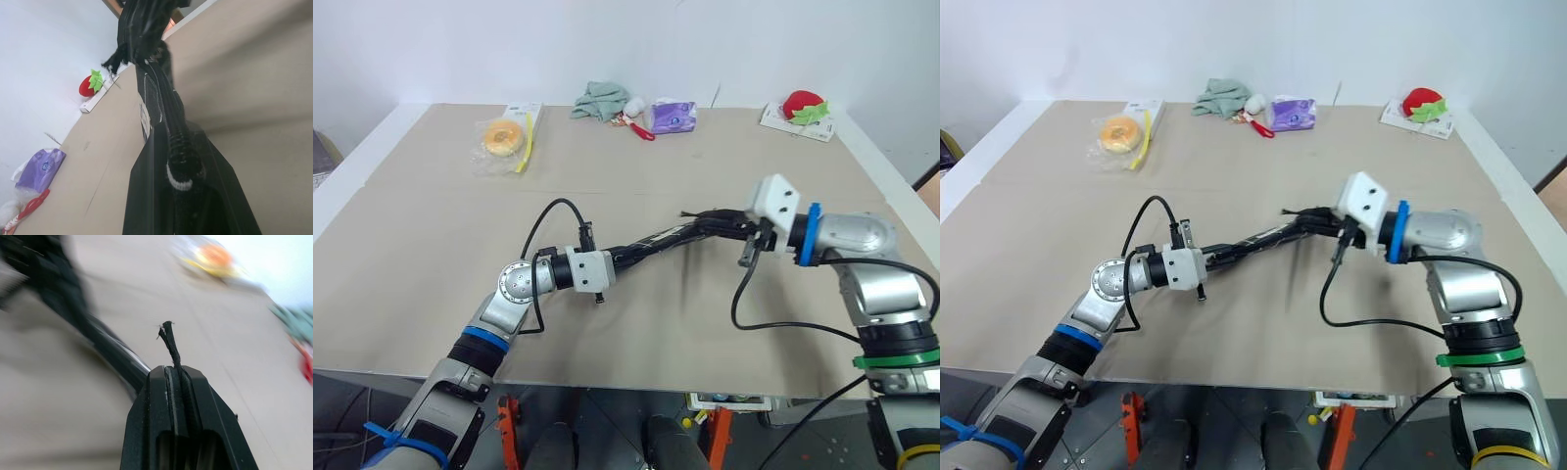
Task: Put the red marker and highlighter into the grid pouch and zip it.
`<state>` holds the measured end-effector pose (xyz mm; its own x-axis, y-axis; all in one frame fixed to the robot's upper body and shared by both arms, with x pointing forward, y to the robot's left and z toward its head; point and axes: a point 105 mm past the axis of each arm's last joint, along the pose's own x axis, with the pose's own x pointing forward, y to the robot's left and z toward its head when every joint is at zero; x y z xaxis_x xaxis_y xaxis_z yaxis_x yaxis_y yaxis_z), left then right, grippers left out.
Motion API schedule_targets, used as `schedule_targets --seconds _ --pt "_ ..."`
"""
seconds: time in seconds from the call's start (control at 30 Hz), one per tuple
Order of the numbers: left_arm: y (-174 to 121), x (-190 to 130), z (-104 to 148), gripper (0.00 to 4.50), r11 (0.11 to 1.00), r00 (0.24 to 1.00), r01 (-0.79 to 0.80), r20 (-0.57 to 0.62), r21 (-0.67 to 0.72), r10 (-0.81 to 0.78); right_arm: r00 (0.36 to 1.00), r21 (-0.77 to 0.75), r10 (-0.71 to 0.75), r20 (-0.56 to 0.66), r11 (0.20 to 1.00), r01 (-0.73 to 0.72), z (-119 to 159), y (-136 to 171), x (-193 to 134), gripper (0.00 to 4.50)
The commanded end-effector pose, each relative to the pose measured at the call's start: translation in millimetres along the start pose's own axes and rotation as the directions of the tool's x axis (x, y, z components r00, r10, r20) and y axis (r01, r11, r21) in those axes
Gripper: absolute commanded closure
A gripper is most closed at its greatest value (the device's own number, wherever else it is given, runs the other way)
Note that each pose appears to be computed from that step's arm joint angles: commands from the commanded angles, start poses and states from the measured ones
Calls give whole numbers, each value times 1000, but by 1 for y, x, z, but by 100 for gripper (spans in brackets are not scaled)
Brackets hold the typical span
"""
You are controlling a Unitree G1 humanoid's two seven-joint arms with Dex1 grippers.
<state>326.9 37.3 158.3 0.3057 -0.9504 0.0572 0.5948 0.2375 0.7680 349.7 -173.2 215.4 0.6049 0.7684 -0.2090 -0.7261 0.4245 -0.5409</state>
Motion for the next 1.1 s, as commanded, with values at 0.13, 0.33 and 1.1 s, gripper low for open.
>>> schedule_targets --seconds 0.13,0.33,1.1 --pt "7 -3 4 450 999 999 -32 14 5 32 970 21 -242 -16 970 242 -7 -54 -49 445" --pt "5 -3 3 450 1000 1000 -12 12 -4 12 980 94 -201 12 975 199 -2 -43 -42 445" --pt "44 -73 8 5 703 980 -196 -123 -684 154 953 312 -261 -152 902 297 -37 -36 -75 0"
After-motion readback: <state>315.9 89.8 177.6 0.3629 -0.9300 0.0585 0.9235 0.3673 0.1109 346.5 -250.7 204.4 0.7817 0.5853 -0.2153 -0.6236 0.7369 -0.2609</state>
